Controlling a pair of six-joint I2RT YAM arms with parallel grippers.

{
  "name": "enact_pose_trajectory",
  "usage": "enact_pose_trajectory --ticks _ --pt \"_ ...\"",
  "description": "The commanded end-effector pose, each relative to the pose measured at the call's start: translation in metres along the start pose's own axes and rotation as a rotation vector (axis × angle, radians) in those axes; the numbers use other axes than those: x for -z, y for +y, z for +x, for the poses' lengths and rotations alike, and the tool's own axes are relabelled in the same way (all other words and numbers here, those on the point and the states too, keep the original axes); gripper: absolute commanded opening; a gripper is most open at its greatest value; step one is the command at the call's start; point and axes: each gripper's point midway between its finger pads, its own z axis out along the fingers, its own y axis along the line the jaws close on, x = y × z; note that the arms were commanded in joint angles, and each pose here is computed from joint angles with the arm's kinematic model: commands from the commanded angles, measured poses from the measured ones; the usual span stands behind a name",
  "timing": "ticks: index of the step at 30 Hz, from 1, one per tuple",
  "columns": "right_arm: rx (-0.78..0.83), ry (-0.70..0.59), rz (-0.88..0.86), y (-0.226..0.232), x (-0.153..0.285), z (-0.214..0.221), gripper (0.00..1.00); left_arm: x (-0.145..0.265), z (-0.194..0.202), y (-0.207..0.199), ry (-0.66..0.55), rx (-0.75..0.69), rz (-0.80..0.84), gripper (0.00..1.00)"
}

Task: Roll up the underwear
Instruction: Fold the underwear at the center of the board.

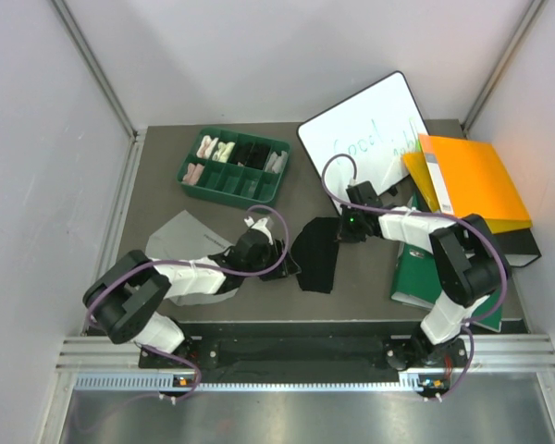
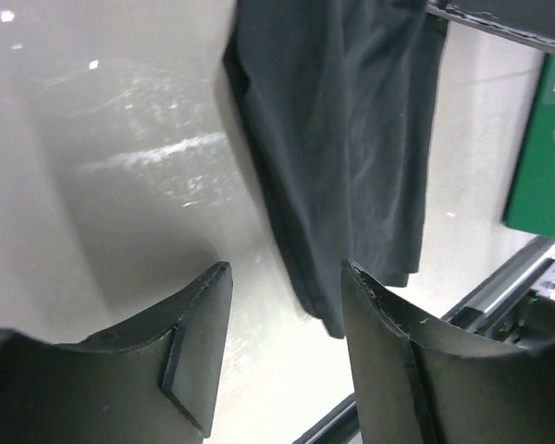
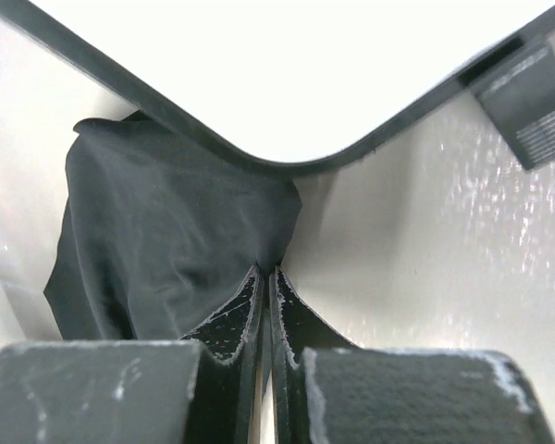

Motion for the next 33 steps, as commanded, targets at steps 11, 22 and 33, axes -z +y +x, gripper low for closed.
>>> enact_pose_trajectory --ticks 11,22,33 --pt "0.017 0.039 0.055 -0.018 -0.008 0.011 0.0 -0.02 0.014 0.006 0.034 0.118 -0.009 0.42" --pt "0.011 0.045 0.017 -0.012 -0.009 0.013 0.0 -0.03 0.022 0.025 0.043 0.079 -0.129 0.26" --pt "0.01 0.043 0.014 -0.012 -0.008 0.013 0.0 -0.028 0.015 0.021 0.007 -0.009 -0.176 0.0"
